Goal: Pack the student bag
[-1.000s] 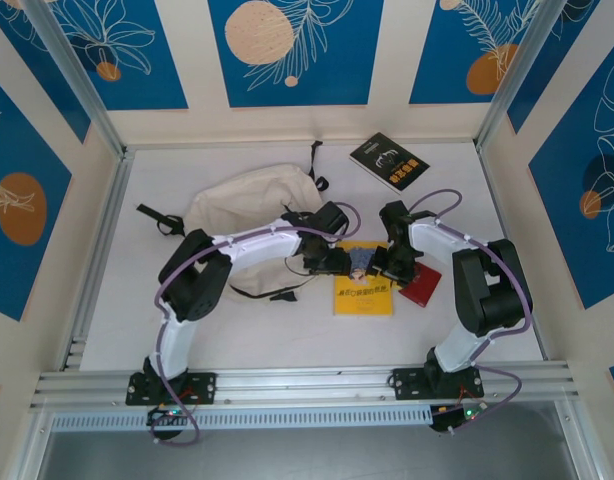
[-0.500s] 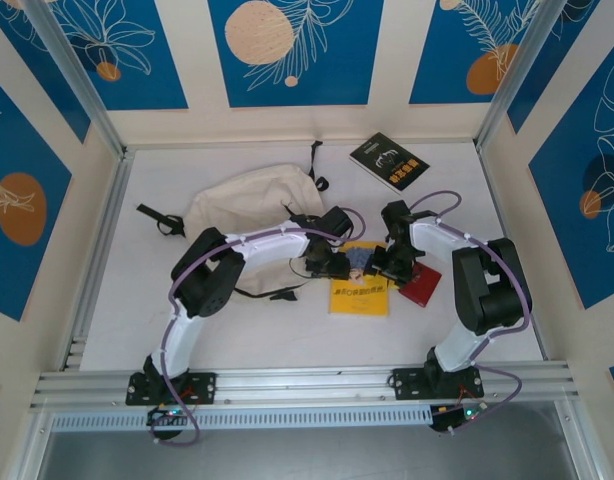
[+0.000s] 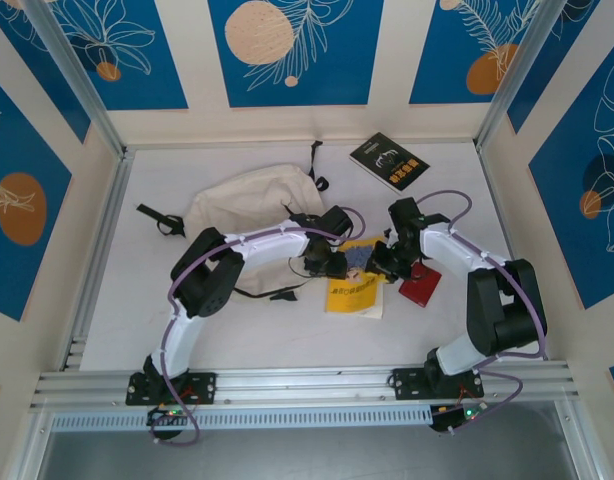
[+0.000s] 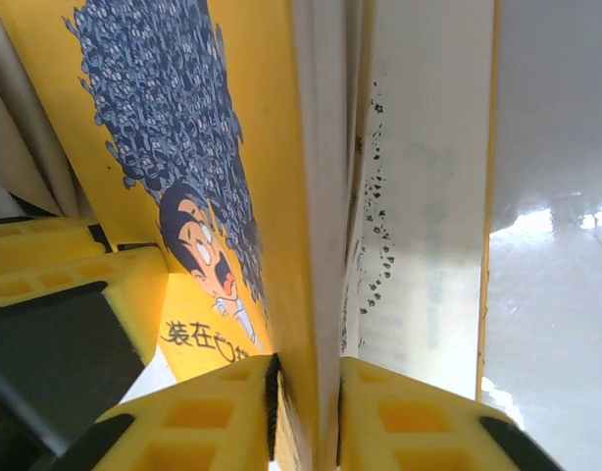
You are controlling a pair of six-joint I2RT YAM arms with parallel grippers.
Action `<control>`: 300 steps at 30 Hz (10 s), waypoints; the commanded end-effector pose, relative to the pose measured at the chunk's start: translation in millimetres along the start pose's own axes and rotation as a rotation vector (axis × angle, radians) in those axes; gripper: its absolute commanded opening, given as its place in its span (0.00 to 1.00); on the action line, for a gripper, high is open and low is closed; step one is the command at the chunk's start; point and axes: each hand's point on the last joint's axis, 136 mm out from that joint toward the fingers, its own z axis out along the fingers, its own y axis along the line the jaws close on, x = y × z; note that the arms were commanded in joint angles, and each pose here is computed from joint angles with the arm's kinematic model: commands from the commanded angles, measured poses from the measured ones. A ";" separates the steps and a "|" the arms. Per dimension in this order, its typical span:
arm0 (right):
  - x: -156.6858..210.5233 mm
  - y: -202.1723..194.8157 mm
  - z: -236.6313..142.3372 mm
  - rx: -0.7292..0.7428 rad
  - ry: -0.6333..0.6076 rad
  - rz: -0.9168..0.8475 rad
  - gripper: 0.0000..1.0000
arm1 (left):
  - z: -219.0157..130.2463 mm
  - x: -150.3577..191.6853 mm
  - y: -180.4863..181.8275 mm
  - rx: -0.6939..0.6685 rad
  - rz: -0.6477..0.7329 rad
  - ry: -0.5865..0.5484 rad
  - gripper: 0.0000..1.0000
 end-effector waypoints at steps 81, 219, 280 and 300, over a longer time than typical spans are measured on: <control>39.4 229.8 -147.6 -1.144 -0.307 0.132 0.95 | -360.3 -103.0 77.8 0.817 -0.513 -0.932 0.00; 77.2 108.2 -140.1 -0.689 -0.377 -0.134 0.09 | -247.0 -88.1 16.3 -0.030 0.128 -0.561 0.00; 7.9 295.3 -41.4 -0.973 -0.539 -0.025 0.09 | -298.8 -88.3 17.2 -0.012 0.114 -0.690 0.00; -43.4 284.3 45.4 -0.786 -0.511 0.184 0.40 | -282.2 -96.7 38.8 -0.023 0.029 -0.645 0.00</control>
